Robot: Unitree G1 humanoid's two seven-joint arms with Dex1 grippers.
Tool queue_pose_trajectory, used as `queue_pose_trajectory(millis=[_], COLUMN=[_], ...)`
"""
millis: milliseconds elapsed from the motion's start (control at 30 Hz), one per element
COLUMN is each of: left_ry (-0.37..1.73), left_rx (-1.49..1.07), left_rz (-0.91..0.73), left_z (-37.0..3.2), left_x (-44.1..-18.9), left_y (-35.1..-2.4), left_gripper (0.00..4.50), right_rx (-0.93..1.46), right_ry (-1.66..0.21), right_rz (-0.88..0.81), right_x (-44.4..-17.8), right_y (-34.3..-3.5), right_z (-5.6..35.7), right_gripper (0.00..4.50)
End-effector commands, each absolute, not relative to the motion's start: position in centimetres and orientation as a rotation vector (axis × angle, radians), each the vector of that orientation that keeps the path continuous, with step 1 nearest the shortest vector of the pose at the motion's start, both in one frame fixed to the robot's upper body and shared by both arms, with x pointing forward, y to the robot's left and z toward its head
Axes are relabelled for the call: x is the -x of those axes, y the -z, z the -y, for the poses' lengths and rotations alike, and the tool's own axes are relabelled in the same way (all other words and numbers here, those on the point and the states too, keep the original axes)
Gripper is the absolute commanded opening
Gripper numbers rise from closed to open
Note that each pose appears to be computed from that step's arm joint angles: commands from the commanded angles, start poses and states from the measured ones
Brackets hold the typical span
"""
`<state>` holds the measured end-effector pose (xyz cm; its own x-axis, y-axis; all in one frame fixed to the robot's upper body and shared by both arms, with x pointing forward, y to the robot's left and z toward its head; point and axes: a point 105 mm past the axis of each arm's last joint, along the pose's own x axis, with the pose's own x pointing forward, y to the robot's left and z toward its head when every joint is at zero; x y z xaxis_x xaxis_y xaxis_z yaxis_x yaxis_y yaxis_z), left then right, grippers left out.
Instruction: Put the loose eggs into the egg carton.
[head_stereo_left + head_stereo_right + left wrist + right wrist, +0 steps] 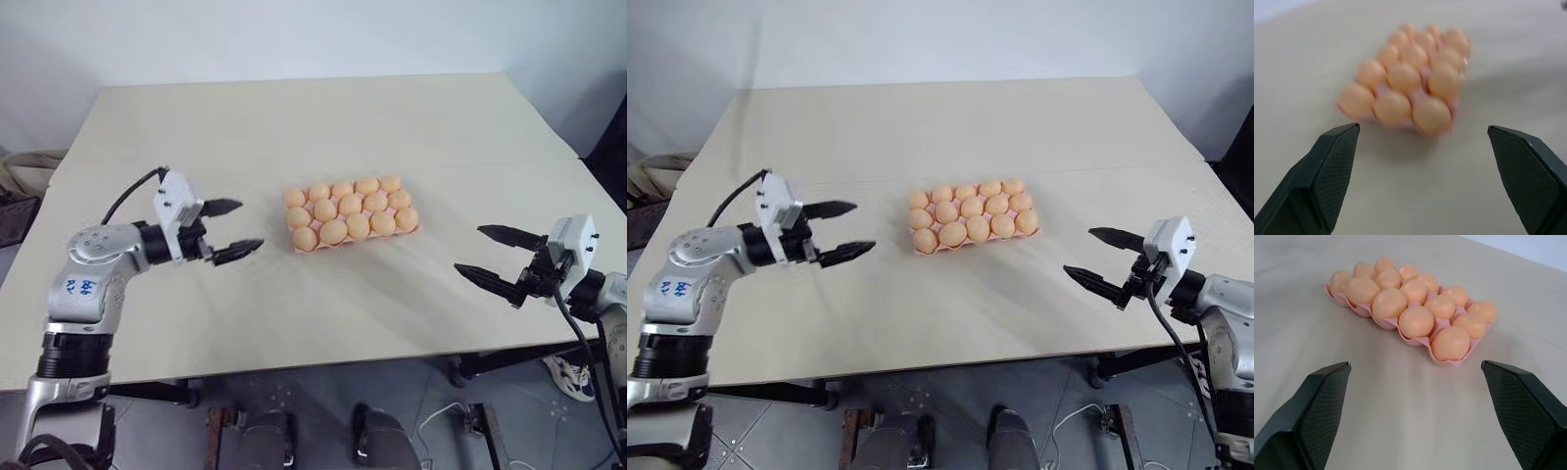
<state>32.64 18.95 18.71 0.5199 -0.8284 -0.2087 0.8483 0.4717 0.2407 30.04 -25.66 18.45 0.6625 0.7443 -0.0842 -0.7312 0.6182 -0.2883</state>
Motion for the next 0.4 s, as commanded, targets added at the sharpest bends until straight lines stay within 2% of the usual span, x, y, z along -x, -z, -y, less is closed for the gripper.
queue_pose_trajectory(millis=[33,267,400], left_ry=[1.052,1.057,1.054], left_rx=[-0.425,-0.489,-0.496], left_rz=[-0.018,-0.033,0.027], left_z=[-20.4,-22.4,-22.5], left_x=[-32.1,-32.3,-32.4], left_y=[-20.1,-20.6,-21.6], left_gripper=[4.46,4.46,4.46], right_rx=[0.381,0.418,0.422], right_ry=[-0.857,-0.876,-0.881], right_rz=[0.075,0.069,0.073], right_x=[-30.1,-30.9,-31.1], right_y=[-20.1,-20.8,-20.9], right_z=[26.4,27.1,27.1], right_gripper=[4.50,4.50,4.50])
